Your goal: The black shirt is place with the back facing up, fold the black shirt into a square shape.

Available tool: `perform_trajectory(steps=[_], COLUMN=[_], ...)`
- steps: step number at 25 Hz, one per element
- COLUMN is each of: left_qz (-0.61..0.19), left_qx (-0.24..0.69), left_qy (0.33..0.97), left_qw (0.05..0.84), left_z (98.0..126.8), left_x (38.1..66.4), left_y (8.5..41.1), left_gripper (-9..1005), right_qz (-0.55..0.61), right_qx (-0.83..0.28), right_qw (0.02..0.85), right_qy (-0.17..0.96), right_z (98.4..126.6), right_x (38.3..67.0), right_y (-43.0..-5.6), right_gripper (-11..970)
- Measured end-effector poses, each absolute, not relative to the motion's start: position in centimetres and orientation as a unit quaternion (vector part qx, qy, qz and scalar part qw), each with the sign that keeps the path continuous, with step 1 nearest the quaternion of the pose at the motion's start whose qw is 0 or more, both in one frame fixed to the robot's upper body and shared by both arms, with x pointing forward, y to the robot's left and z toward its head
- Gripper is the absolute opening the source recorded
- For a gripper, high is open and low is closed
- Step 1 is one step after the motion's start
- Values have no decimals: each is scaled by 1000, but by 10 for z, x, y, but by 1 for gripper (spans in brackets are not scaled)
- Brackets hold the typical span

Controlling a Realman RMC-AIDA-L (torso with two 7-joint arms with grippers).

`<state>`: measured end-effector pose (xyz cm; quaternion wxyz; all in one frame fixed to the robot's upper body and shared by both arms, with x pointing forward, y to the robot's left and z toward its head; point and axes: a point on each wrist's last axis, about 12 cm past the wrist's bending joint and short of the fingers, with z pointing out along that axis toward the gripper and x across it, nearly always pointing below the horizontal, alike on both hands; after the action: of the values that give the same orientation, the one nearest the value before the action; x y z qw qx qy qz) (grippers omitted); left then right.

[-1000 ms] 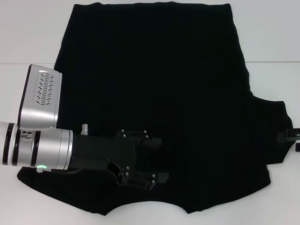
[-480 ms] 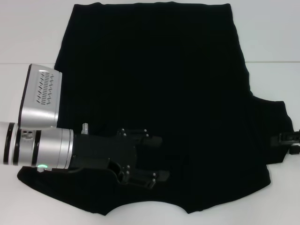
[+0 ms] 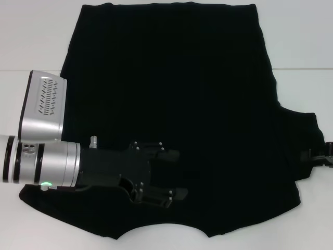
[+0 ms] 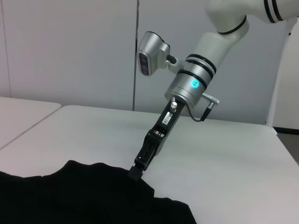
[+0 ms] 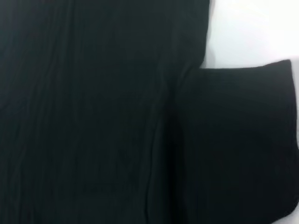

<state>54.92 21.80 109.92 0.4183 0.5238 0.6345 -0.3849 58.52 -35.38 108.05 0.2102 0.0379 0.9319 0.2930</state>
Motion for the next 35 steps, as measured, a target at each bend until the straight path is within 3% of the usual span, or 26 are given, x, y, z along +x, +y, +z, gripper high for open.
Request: perform_trajectory(steps=[2, 7, 18, 24, 35], left_qz=[-385, -386, -398, -405, -410], left_qx=[524, 524, 512, 502, 489], left_qy=[634, 635, 634, 635, 636], left_qw=[418, 417, 420, 425, 433], left_z=[1099, 1099, 1097, 1096, 1094], left_x=[549, 549, 547, 544, 542], left_y=[218, 217, 216, 217, 219], left_gripper=[847, 847, 847, 847, 847], right_qz=[292, 290, 287, 282, 244], right_qx=[38, 36, 39, 37, 35], right_qw=[214, 220, 252, 270, 301], right_qy=[931, 931, 924, 920, 921], right_z=[1081, 1084, 1086, 1087, 1091], right_x=[585, 586, 582, 580, 593], right_y=[-354, -356, -372, -381, -386], right_gripper=[510, 306, 63, 3, 3])
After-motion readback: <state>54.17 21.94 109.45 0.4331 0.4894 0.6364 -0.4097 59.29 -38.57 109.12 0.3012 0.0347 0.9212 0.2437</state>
